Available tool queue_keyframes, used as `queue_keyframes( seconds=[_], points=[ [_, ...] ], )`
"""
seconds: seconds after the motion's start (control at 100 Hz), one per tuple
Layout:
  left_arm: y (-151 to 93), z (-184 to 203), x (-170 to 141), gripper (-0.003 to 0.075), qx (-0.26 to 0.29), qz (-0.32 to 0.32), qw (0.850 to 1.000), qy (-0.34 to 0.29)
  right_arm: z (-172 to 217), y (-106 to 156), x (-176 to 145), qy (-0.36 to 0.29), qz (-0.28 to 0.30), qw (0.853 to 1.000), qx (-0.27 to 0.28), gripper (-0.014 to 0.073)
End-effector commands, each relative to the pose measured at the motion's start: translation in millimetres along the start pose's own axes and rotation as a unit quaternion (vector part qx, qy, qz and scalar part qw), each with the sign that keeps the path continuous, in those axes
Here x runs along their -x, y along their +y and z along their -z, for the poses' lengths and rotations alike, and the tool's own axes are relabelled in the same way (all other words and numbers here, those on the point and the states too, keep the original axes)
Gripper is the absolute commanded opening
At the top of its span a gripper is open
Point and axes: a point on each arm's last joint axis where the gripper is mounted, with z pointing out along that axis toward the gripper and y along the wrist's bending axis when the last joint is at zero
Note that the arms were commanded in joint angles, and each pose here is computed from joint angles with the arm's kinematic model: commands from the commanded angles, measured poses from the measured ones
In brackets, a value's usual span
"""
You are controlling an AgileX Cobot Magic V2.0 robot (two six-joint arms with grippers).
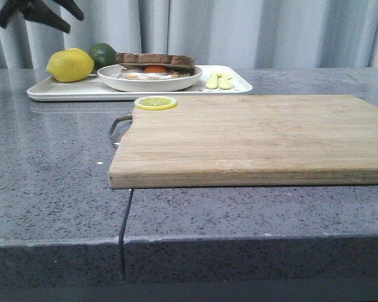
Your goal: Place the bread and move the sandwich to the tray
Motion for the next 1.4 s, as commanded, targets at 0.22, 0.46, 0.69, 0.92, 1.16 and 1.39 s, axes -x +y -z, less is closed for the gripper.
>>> queue_keyframes(
  seconds=[0.22,0.46,0.69,0.92,1.16,1.39],
  points=[
    [-77,107,-5,0.0228,0.047,-0.111,0.99,-0.071,2,-1,15,-0.052,0.005,0.999,-0.006,0.0459],
    [-127,171,-26,0.0228,0.036,-0.178,0.975,-0.128,2,-1,15,-0.052,0.005,0.999,-0.006,0.0459],
    [-163,229,-68,0.0228,0.049,-0.245,0.955,-0.158,2,-1,15,-0.052,0.005,0.999,-0.006,0.0459],
    [-178,260,-125,0.0228,0.052,-0.286,0.942,-0.166,2,-1,15,-0.052,0.005,0.999,-0.006,0.0459],
    [-155,266,-190,0.0228,0.06,-0.266,0.942,-0.196,2,-1,15,-0.052,0.005,0.999,-0.006,0.0459],
    [-113,266,-267,0.0228,0.078,-0.261,0.917,-0.29,2,-1,15,-0.052,0.005,0.999,-0.006,0.0459]
  ],
)
